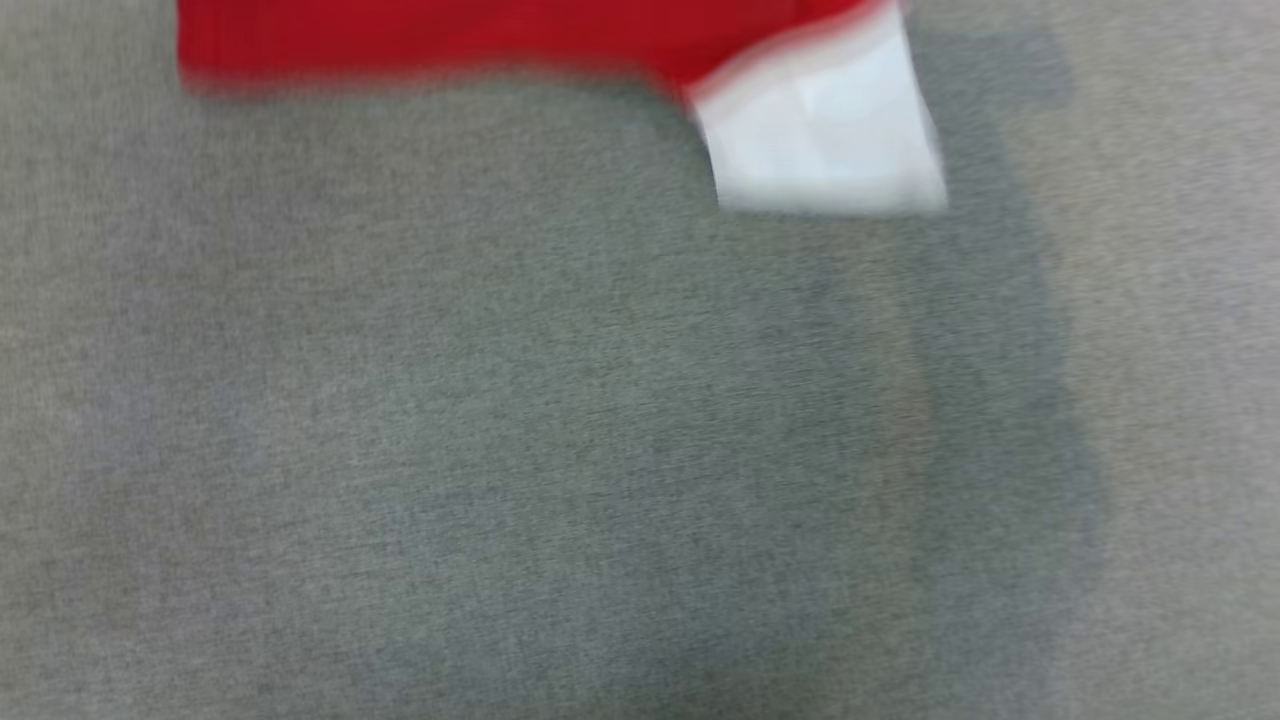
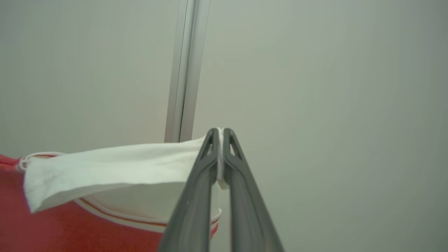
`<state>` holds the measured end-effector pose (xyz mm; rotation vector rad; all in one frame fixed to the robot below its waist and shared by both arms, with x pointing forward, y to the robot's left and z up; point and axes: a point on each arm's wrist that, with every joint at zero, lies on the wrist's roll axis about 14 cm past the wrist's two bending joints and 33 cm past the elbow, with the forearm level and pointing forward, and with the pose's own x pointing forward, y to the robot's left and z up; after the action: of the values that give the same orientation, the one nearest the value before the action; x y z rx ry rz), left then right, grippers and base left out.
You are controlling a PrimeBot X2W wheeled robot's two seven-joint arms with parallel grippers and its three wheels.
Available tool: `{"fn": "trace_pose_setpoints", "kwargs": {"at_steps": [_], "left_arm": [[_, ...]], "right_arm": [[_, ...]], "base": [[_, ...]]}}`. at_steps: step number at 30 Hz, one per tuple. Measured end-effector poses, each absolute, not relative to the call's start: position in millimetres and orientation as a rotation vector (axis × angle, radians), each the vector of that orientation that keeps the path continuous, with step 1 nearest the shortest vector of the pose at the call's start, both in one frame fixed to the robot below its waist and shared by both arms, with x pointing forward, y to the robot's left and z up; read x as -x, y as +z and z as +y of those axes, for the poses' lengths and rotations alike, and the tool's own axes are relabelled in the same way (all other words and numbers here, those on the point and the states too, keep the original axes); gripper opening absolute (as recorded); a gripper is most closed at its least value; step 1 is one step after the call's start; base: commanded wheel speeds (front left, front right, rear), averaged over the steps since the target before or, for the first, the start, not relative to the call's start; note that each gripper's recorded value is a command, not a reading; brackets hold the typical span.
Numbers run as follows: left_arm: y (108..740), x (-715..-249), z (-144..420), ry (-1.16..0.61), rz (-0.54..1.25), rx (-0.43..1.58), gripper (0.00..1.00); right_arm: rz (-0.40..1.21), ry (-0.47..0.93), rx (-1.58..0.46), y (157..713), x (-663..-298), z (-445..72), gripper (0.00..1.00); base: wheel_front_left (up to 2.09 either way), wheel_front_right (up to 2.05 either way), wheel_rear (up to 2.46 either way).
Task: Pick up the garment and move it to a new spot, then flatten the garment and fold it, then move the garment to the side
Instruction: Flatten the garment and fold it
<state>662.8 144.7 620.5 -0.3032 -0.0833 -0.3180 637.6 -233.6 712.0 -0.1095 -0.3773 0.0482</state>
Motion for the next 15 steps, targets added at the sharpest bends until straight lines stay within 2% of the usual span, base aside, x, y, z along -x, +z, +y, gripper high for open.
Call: {"fn": "trace_pose_setpoints", "kwargs": {"at_steps": [7, 12, 15], "left_arm": [[679.3, -686.6, 170.9, -0.265, -0.35, 0.27, 0.0], [649.1, -694.7, 170.3, -0.266, -0.336, 0.243, 0.0], [592.1, -693.3, 163.1, -0.261, -0.229, 0.268, 0.0]], "right_arm": [[-0.708, 0.029, 0.117, 783.8, -655.2, -229.8, 0.0], [-0.62, 0.013, 0.078, 747.3, -673.6, -237.4, 0.0], [-0.431, 0.003, 0.041, 680.0, -681.7, -246.1, 0.0]], "base": [[0.0, 0.0, 0.0], [0.0, 0.0, 0.0], [0.0, 0.0, 0.0]]}}
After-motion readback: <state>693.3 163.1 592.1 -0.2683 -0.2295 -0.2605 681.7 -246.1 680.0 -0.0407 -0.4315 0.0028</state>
